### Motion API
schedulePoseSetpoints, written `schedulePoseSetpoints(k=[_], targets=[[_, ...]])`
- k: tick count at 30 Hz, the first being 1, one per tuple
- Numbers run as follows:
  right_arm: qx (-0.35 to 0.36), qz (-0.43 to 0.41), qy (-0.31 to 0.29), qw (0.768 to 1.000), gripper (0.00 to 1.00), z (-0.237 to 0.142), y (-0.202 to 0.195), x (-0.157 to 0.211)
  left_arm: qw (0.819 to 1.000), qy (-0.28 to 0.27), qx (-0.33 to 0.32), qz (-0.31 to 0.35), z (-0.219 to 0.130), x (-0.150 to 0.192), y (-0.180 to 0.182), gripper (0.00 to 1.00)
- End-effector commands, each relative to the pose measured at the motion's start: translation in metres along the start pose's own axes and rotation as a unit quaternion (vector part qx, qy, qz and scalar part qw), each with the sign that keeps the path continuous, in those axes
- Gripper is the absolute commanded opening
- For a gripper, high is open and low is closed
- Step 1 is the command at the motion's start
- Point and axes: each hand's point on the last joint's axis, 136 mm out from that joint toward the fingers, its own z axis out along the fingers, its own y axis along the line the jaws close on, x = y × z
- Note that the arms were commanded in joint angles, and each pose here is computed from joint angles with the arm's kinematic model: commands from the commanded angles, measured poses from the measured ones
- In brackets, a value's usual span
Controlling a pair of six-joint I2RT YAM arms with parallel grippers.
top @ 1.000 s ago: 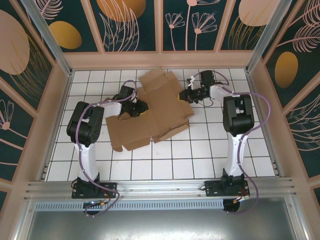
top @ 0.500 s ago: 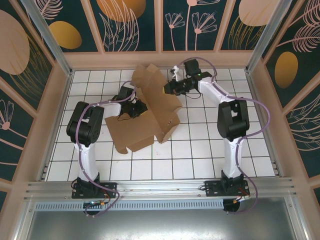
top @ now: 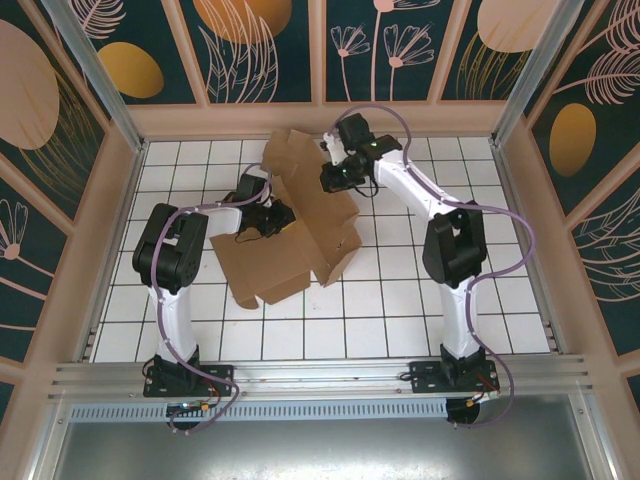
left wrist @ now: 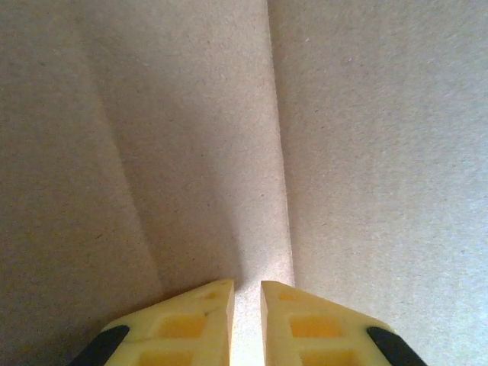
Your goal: Fold the paper box
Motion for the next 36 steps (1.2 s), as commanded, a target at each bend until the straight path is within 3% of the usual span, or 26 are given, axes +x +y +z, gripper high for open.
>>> schedulePoseSetpoints(k=[1,6,13,19,25,30,32,36], targets=[[0.100,-0.043,0.005,0.994,0.07,-0.003,-0.011,-0.001,1.000,0.013,0.007,-0.010,-0.008,0.010,-0.004,0.17],[0.198,-0.085,0.004,0.976,0.00,-0.008,-0.024,0.001,1.000,0.002,0.009,-0.007,-0.024,0.007,-0.010,0.18],[0.366,-0.183,0.002,0.912,0.00,-0.010,-0.029,0.005,1.000,-0.012,-0.012,-0.009,-0.039,0.015,0.002,0.18],[0.514,-0.306,0.014,0.801,0.00,0.000,-0.027,0.018,0.999,-0.010,-0.035,-0.028,-0.035,0.023,0.026,0.18],[0.596,-0.406,0.038,0.691,0.01,0.020,-0.026,0.033,0.999,-0.007,-0.039,-0.036,-0.030,0.025,0.032,0.17],[0.664,-0.459,-0.052,0.588,0.04,-0.005,-0.003,0.012,0.998,-0.006,-0.041,-0.038,-0.029,0.026,0.035,0.16],[0.656,-0.447,-0.045,0.606,0.03,0.005,-0.008,0.015,0.998,-0.006,-0.041,-0.039,-0.028,0.027,0.037,0.16],[0.663,-0.436,-0.052,0.607,0.03,0.002,-0.013,0.013,0.998,-0.003,-0.041,-0.039,-0.027,0.028,0.038,0.16]])
